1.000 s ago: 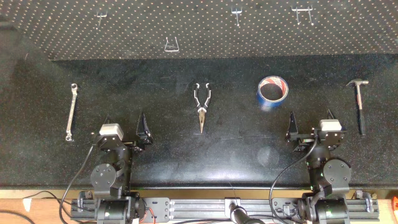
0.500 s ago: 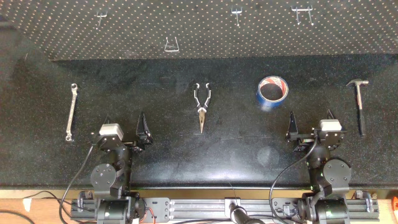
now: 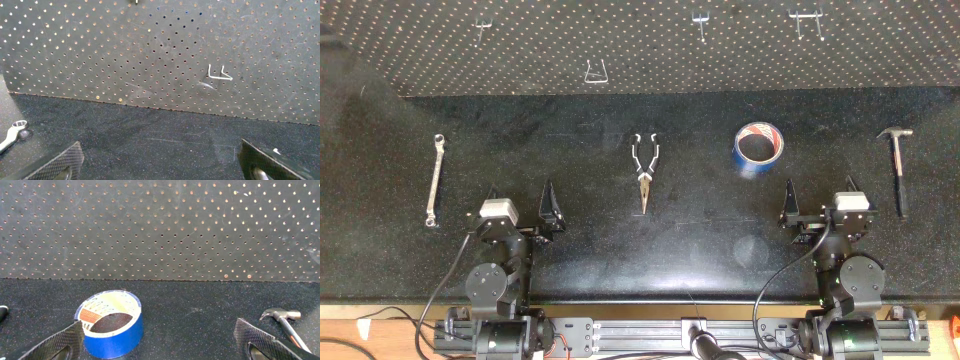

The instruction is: Place Tools Onto Pegboard

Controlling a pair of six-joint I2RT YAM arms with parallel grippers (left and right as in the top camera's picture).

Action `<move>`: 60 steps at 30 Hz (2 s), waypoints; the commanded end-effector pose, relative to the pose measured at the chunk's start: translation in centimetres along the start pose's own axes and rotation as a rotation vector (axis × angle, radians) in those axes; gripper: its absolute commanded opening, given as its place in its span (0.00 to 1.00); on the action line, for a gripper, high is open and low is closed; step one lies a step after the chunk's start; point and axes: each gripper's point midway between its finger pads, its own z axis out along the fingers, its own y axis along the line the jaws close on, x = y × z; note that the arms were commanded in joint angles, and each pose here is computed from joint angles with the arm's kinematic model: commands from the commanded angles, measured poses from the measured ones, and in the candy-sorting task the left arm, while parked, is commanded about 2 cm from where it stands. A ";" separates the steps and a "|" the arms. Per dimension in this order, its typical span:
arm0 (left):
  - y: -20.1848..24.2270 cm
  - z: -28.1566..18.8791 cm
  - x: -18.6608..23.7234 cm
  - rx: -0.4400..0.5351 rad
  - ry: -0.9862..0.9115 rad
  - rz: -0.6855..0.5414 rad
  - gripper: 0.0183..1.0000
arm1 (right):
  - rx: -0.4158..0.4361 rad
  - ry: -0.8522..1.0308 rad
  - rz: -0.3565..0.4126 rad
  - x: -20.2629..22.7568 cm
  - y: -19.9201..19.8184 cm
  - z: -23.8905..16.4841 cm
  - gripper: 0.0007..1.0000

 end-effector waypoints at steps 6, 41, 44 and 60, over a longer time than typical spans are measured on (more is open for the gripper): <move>0.3 0.0 0.0 -0.018 -0.005 -0.009 1.00 | -0.017 0.012 -0.015 0.4 0.3 0.0 0.98; 25.0 3.0 6.7 -0.230 1.451 0.110 1.00 | -0.017 0.012 -0.015 0.4 0.3 0.0 0.98; 24.1 4.2 10.3 -0.153 1.534 0.119 1.00 | -0.017 0.012 -0.015 0.4 0.3 0.0 0.98; 23.1 7.0 7.2 -0.242 1.377 0.038 0.01 | -0.017 0.012 -0.015 0.4 0.3 0.0 0.98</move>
